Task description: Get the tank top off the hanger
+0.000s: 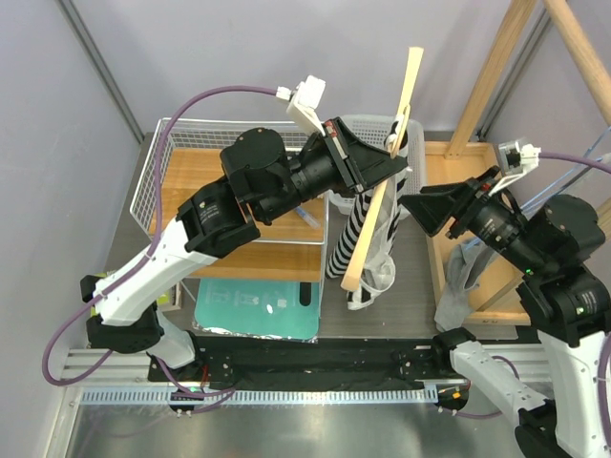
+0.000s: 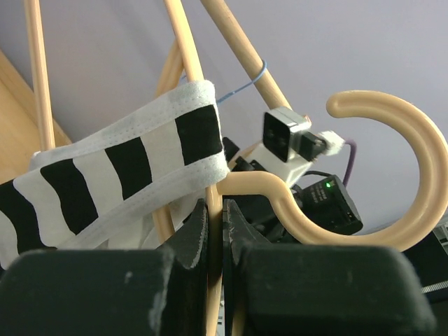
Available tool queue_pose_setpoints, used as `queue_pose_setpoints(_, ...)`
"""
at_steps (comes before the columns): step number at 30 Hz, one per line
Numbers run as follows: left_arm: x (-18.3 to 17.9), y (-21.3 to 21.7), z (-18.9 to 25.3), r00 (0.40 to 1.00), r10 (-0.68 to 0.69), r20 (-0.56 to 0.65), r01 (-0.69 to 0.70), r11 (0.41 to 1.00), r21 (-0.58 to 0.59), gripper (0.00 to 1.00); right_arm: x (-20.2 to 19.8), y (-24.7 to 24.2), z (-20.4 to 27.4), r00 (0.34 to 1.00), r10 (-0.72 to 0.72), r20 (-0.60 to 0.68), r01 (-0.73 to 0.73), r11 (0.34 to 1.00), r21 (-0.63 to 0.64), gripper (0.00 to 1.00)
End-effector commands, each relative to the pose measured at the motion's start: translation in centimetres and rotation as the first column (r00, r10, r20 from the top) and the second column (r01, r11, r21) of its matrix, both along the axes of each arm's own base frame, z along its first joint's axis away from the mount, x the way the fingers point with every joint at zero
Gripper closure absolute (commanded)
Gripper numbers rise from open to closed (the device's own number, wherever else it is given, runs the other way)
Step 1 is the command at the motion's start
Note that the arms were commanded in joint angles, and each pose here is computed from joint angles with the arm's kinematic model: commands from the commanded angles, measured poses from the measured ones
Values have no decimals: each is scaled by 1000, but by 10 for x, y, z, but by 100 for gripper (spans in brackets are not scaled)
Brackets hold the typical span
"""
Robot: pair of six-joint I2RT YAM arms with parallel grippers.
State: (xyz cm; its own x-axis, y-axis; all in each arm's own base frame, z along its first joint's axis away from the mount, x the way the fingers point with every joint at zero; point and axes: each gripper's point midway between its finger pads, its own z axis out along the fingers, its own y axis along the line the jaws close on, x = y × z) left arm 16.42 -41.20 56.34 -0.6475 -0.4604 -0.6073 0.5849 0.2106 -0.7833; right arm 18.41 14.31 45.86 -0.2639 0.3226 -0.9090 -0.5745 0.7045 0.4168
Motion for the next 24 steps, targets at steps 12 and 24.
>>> queue_pose_setpoints(12,-25,9,20,995,-102,2,102,992,-78,100,-15,16,62,933,137,332,-138,990,-22,39)
queue_pose_setpoints(24,-35,17,21,992,-122,6,122,989,-83,100,-4,6,57,937,61,344,-52,998,-37,44)
